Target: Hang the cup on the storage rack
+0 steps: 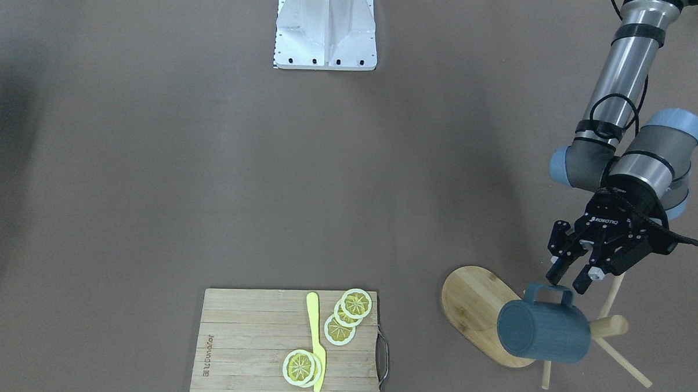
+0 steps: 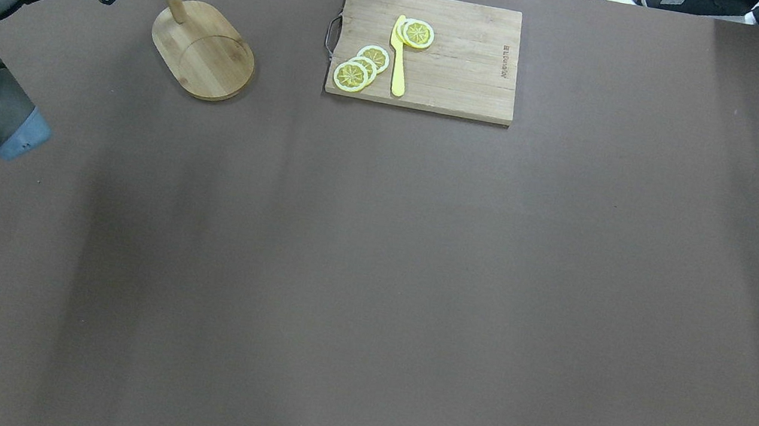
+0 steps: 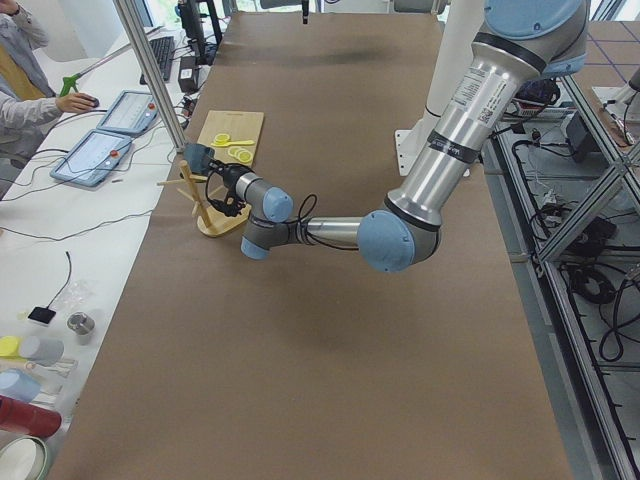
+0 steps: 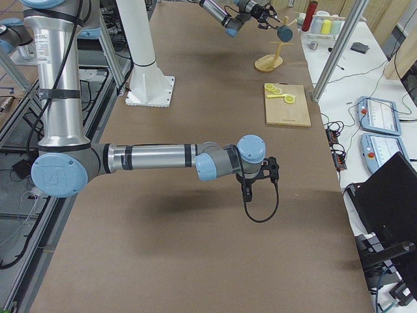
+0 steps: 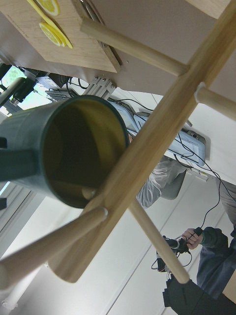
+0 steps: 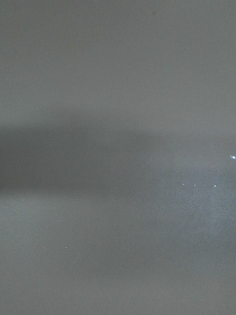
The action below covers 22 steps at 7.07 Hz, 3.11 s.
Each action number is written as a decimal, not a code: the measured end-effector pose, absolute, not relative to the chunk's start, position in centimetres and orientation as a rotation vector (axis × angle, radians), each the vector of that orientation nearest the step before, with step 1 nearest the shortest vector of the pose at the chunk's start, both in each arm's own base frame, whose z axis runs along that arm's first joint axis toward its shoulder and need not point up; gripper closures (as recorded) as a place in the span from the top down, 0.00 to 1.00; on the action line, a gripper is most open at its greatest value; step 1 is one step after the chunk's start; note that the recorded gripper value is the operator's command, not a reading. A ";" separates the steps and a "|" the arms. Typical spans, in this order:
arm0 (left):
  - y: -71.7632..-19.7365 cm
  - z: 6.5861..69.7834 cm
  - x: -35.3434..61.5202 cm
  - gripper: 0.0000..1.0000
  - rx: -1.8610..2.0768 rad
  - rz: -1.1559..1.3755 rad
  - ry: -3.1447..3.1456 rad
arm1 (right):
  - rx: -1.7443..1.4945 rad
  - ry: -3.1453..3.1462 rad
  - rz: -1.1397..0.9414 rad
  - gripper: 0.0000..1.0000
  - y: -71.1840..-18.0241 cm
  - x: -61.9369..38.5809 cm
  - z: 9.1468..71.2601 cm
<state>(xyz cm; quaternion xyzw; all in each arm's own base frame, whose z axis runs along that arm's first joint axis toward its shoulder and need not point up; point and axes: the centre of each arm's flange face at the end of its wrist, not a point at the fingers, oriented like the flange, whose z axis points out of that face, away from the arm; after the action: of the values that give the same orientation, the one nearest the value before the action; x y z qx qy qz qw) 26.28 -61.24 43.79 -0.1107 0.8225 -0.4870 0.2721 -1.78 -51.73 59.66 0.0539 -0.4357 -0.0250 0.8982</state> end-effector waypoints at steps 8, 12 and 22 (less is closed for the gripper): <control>-56.7 48.9 16.9 0.97 0.044 -0.934 2.014 | 0.114 -0.900 -0.051 1.00 -51.6 -1.7 59.3; -56.1 54.8 5.4 0.97 0.424 -0.510 1.544 | 0.128 -0.890 -0.046 1.00 -51.6 -1.3 59.3; -57.9 59.9 -6.4 0.97 0.749 -0.095 0.828 | 0.166 -0.846 -0.025 1.00 -51.9 0.5 59.1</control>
<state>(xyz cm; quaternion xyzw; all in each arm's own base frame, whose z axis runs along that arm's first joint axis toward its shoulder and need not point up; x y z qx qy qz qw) -6.43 -57.88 59.88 0.3554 0.3927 -0.0452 0.8470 0.52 -51.90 59.05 0.0805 -0.4099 -0.0122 0.9085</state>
